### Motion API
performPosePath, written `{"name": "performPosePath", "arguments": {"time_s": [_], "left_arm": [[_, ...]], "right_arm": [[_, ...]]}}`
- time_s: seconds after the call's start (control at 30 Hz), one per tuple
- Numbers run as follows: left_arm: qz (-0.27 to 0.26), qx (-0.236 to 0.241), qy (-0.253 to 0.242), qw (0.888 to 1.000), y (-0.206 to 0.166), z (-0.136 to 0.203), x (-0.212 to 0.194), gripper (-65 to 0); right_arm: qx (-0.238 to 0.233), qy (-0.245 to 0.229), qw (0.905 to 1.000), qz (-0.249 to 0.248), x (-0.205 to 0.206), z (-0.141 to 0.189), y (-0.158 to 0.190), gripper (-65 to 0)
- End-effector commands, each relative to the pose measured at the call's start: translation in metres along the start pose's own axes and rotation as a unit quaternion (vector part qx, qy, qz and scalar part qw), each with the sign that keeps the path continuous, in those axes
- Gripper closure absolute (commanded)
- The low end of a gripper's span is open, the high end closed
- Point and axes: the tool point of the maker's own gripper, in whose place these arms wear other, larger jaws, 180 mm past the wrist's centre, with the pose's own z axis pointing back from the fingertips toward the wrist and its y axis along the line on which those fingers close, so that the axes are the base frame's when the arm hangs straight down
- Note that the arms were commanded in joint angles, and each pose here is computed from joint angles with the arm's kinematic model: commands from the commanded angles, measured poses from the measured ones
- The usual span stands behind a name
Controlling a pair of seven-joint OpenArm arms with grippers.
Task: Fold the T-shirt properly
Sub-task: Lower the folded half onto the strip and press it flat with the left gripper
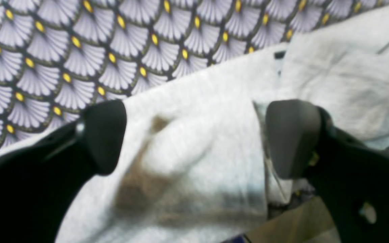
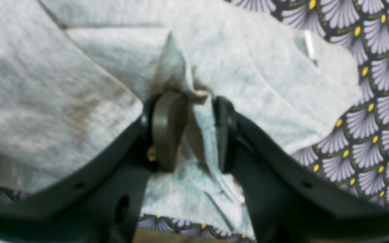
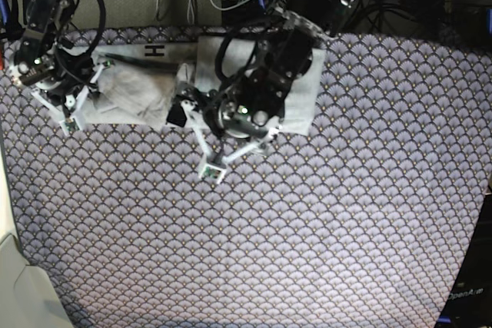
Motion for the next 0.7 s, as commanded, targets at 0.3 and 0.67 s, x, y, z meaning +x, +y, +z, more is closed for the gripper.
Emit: {"name": "performPosePath", "arguments": {"time_s": [0.3,0.67], "left_arm": [[-0.017,-0.008,-0.030,0.999,-0.010,0.006,0.023,-64.5],[-0.038,-0.008,-0.008,0.999,-0.018,-0.003,0.010,-64.6]], "right_arm": [[-0.010,-0.018,0.9998,0.004,0.012,0.006,-0.007,-20.3],[-0.011,-0.018,0.9998,0.005,0.012,0.006,-0.008,-20.3]]}}
